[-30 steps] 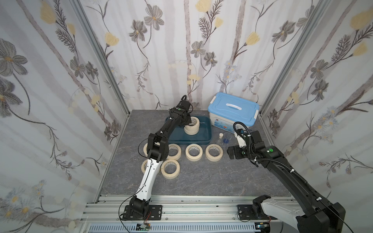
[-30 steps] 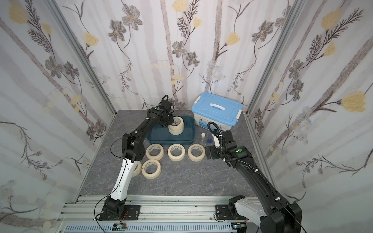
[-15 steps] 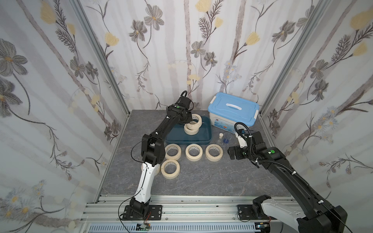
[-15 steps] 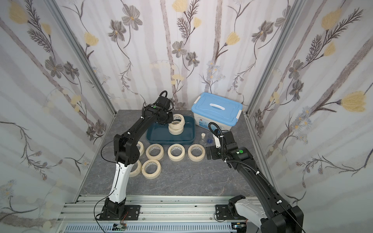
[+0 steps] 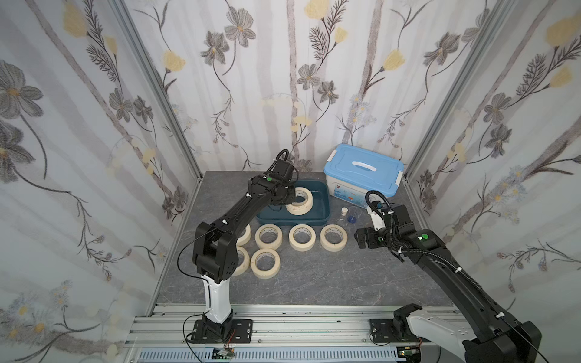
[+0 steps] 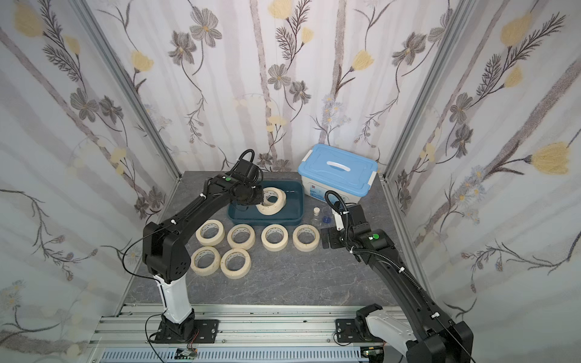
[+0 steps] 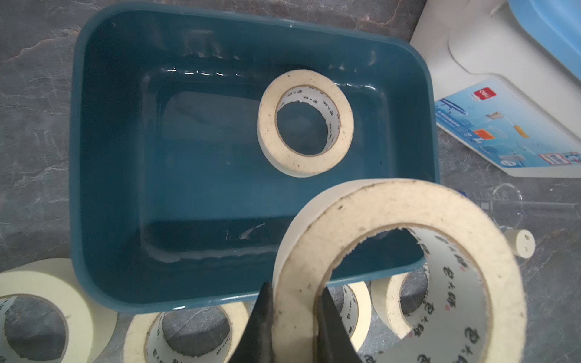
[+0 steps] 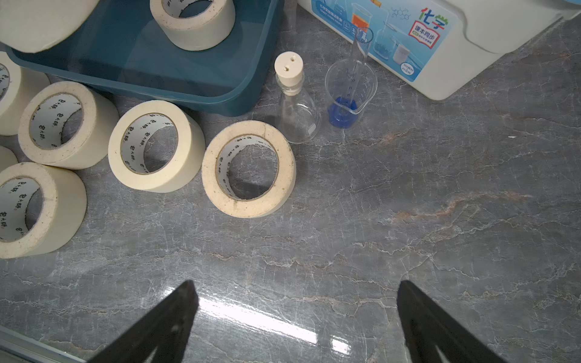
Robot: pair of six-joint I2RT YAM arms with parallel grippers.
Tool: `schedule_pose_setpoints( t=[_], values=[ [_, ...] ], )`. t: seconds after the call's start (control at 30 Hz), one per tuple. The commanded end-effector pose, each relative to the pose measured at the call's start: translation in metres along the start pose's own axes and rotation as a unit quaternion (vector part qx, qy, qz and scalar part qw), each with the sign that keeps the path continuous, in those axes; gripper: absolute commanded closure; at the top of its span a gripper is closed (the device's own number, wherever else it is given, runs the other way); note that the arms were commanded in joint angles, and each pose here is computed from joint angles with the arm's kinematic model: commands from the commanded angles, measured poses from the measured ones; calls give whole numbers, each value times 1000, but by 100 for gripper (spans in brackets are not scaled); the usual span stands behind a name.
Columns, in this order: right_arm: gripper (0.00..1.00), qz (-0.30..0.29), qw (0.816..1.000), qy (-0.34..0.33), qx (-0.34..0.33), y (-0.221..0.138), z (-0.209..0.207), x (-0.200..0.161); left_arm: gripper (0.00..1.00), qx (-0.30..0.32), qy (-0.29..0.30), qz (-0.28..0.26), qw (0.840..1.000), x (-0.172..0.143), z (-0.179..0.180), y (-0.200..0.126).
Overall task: Take out the art tape in the storage box
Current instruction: Pick up the art tape from the storage box, then place the art tape at the center of the board.
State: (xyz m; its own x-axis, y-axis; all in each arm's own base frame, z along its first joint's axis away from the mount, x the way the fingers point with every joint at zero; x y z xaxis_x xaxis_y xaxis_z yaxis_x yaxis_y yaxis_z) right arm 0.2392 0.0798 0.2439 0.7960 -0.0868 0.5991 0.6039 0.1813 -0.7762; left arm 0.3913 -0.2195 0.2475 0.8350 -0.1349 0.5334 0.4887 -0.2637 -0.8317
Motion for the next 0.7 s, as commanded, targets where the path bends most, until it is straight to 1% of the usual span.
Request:
schedule_pose_setpoints(
  t=[0.0, 0.3, 0.43, 0.67],
  values=[
    [0, -12, 1000, 6, 13, -1, 3, 4, 93, -5, 2, -25, 1000, -4, -5, -13],
    [0, -12, 1000, 5, 12, 0, 3, 5, 93, -12, 10, -11, 1000, -54, -11, -37],
    [0, -12, 1000, 5, 11, 1, 4, 7, 93, 8, 5, 3, 1000, -79, -5, -42],
    [0, -14, 1000, 5, 11, 2, 5, 10, 93, 5, 7, 20, 1000, -111, -9, -48]
  ],
)
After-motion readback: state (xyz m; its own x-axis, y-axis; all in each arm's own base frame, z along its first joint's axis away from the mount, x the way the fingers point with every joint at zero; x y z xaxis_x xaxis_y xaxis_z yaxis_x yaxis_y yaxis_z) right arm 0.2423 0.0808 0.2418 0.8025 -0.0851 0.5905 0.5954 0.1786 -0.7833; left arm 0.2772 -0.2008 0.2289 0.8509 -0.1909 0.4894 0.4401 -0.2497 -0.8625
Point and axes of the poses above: each gripper's point midway between its finger pads, its own y axis out along the fingers, its own z axis along the line the jaws close on, x = y × z, the point moved 7 cm from there along -y, back along the fingers, and after that the axes turned 11 degrees about y, right-handed, at the moved point
